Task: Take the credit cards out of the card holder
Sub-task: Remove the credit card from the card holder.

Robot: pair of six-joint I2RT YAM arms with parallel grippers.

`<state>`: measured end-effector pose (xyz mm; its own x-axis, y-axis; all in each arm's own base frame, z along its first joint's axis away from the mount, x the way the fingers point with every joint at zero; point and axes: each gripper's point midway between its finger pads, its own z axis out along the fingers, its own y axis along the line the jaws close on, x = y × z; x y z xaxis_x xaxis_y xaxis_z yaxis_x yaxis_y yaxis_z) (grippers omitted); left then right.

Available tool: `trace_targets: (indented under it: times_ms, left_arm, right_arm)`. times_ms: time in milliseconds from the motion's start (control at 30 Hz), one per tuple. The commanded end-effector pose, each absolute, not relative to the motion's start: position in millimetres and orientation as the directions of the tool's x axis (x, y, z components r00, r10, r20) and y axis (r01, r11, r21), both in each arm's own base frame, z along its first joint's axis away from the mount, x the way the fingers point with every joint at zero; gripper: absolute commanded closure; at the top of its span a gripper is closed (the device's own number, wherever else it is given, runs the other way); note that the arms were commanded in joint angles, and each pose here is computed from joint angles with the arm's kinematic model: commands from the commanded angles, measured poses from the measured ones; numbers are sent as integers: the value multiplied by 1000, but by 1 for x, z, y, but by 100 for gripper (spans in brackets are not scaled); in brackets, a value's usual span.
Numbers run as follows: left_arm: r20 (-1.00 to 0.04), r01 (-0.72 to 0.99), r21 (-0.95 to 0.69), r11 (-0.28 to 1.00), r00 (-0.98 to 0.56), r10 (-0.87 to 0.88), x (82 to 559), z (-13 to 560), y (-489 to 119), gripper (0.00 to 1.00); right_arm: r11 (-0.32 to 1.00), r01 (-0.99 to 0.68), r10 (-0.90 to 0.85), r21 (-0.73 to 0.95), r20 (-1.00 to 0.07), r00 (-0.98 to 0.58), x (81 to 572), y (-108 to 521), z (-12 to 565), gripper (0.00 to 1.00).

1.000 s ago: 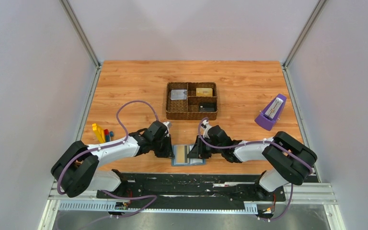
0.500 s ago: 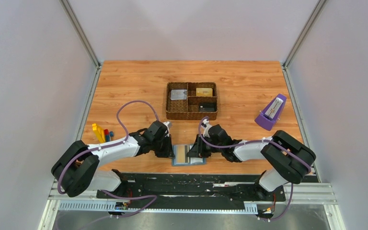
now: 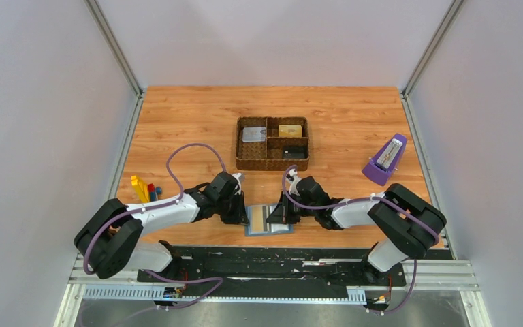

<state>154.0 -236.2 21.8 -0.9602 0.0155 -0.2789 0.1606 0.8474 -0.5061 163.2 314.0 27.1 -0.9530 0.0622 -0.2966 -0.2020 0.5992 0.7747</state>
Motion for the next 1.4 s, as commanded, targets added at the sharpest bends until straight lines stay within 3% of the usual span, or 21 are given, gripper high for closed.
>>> trace_targets:
  times_ms: [0,833,1133,1367]
  left_arm:
    - [-285,165,-504,848,-958,17,156,18,-238,85]
    - [-256,156,-434,887,-966,45,155,0,-228,85]
    - [-253,159,-457,875,-966,44,154,5,-233,84]
    - [-324,184,-538,822,-946,0,166,61,-250,64]
  right_arm:
    - [557,-235,68,797,-326,-943,168,318,36,100]
    - [597,-222,76,771,-331,-941,175,282,48,100]
    - [598,-274,52,753,-378,-924,175,273,62,100]
    - [702,-312,62,640,-491,-869,198,257,84,100]
